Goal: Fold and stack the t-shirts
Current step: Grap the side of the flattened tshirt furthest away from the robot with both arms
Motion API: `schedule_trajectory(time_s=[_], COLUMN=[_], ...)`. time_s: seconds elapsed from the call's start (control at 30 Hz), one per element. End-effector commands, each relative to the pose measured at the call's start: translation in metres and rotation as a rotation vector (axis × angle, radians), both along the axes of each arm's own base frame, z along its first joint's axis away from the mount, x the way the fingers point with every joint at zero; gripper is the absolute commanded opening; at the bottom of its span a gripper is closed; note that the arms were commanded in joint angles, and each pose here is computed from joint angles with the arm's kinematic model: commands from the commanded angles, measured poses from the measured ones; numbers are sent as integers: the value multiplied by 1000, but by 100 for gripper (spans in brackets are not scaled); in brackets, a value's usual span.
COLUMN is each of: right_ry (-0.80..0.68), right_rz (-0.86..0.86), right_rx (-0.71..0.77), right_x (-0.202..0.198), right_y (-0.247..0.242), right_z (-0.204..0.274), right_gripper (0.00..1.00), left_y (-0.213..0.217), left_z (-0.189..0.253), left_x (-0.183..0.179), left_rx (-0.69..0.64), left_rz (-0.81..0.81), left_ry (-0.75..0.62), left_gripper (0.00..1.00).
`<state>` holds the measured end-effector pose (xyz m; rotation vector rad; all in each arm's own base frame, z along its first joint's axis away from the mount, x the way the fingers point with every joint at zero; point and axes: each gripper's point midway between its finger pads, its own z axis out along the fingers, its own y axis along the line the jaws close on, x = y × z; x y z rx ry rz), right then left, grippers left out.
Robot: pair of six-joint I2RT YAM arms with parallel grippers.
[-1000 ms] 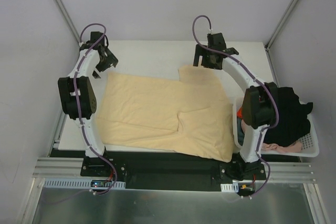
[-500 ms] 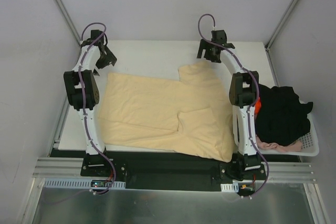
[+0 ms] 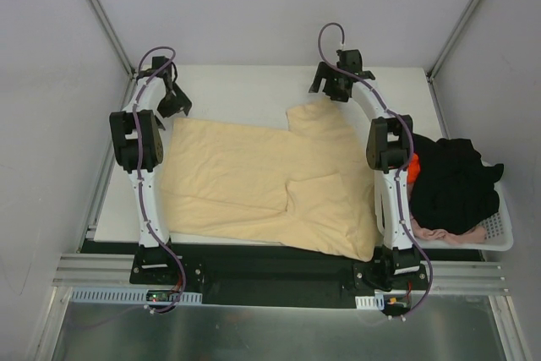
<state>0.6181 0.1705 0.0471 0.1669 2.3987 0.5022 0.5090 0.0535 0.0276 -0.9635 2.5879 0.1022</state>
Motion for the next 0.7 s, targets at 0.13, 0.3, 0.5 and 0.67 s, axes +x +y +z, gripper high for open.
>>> schedule_trajectory(time_s=[0.13,0.3,0.5,0.67], right_ry=[26,58,48,3], right_rz=[43,29,21,30], right_rx=[-22,-53,-73,-81], right_x=[-13,-20,-21,-17], right_y=[15,10,5,5], right_z=[3,-2,1,17], right_gripper=[73,56,23,1], left_y=[-7,-9,-11,-11], left_z=[1,-5,-3,2], left_x=[2,-1,-2,4], left_rx=[-50,-55,-69,-73], left_rz=[-23,-30,-32,-32], left_ry=[2,20,18,-1], left_gripper=[88,85,81,75])
